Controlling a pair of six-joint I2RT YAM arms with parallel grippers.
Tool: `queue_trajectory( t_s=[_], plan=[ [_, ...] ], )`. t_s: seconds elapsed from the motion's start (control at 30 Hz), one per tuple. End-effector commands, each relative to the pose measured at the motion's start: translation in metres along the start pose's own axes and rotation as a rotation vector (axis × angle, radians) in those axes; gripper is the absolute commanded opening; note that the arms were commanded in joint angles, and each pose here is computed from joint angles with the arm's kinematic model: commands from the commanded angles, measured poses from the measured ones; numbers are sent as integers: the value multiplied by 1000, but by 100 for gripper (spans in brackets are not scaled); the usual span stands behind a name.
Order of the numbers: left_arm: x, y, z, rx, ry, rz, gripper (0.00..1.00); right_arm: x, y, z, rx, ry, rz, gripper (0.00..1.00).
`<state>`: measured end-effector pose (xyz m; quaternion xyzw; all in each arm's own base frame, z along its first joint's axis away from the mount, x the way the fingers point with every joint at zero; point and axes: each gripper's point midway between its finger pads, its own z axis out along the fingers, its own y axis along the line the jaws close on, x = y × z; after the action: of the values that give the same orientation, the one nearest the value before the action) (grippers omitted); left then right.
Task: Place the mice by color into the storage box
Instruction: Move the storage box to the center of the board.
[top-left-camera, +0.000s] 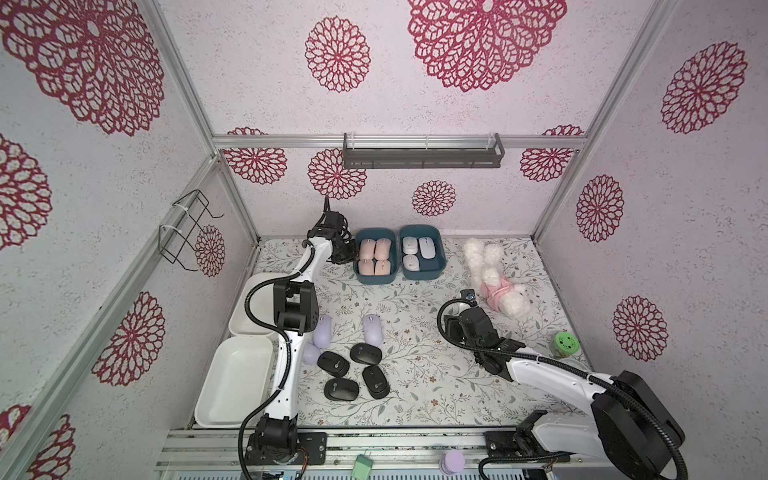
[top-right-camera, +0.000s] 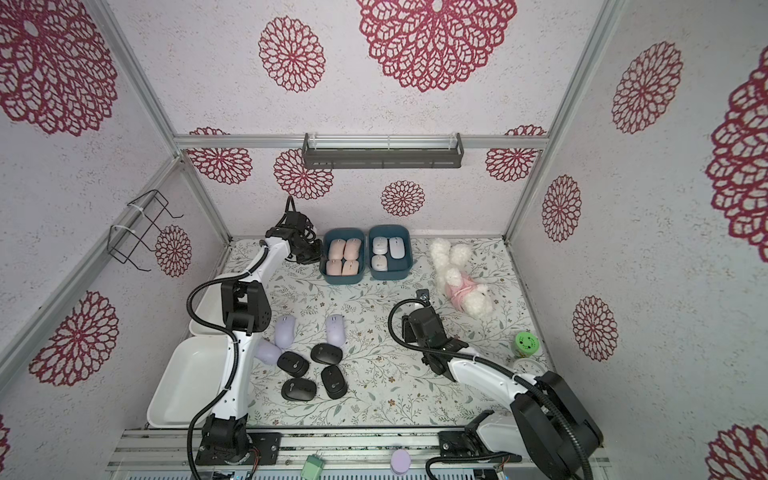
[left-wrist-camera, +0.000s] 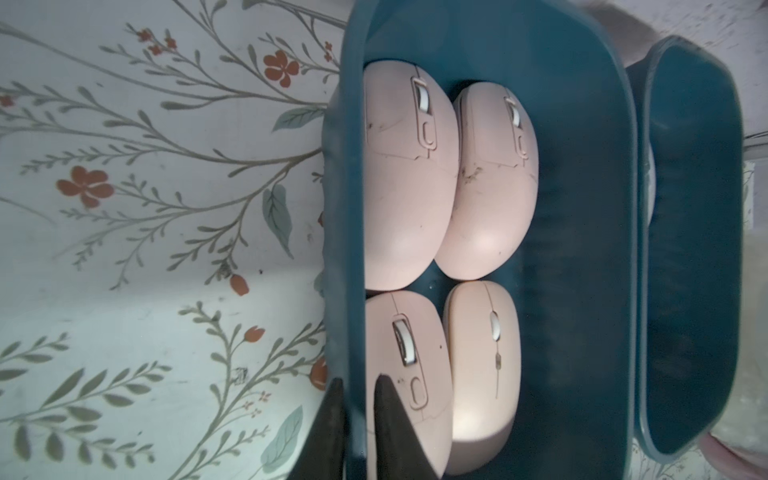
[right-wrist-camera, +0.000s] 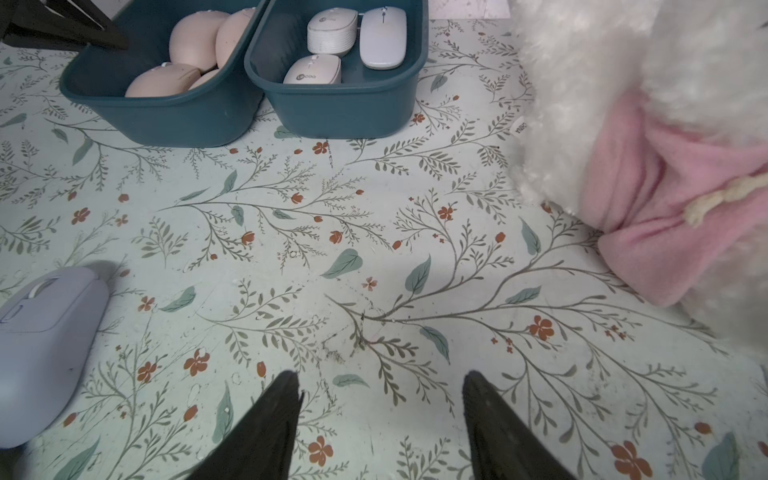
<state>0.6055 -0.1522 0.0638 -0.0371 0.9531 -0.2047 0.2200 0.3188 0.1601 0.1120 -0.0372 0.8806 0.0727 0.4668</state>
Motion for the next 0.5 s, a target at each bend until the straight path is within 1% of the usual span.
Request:
queue_trajectory(
  t_s=[0.0,0.03,0.1,0.13,0.17,0.23,0.27,0.33,0.4,0.43,0.47],
  plan=[
    [-15,-12,-3,44,-54,3,21,-11,-2,-5,-1,-38,25,65],
    [-17,-12,-7,38,-57,0,20,-12,-1,-6,-3,-42,27,65],
    [-24,-13,-27,38,-77,-1,18,-14,-1,-9,-9,-49,30,65],
    [-29,-13,-42,29,-97,-4,19,-15,-2,-10,-8,-55,33,65],
    [-34,-14,-59,19,-123,-3,22,-16,-2,-11,-11,-58,34,65],
    [-41,-12,-94,-3,-174,-4,30,-19,-1,-14,-18,-68,38,65],
    [-47,-12,-121,-18,-218,-3,34,-19,-1,-15,-19,-72,39,65],
    [-49,-3,-166,-75,-286,-21,49,-20,-3,-16,-17,-82,42,65],
    [-39,19,-198,-155,-322,-70,62,-20,-3,-16,-17,-86,44,66],
    [-28,33,-211,-192,-322,-108,68,-20,-2,-17,-20,-86,45,66],
    [-16,43,-230,-219,-325,-143,72,-20,-3,-17,-20,-86,45,66]
  ],
)
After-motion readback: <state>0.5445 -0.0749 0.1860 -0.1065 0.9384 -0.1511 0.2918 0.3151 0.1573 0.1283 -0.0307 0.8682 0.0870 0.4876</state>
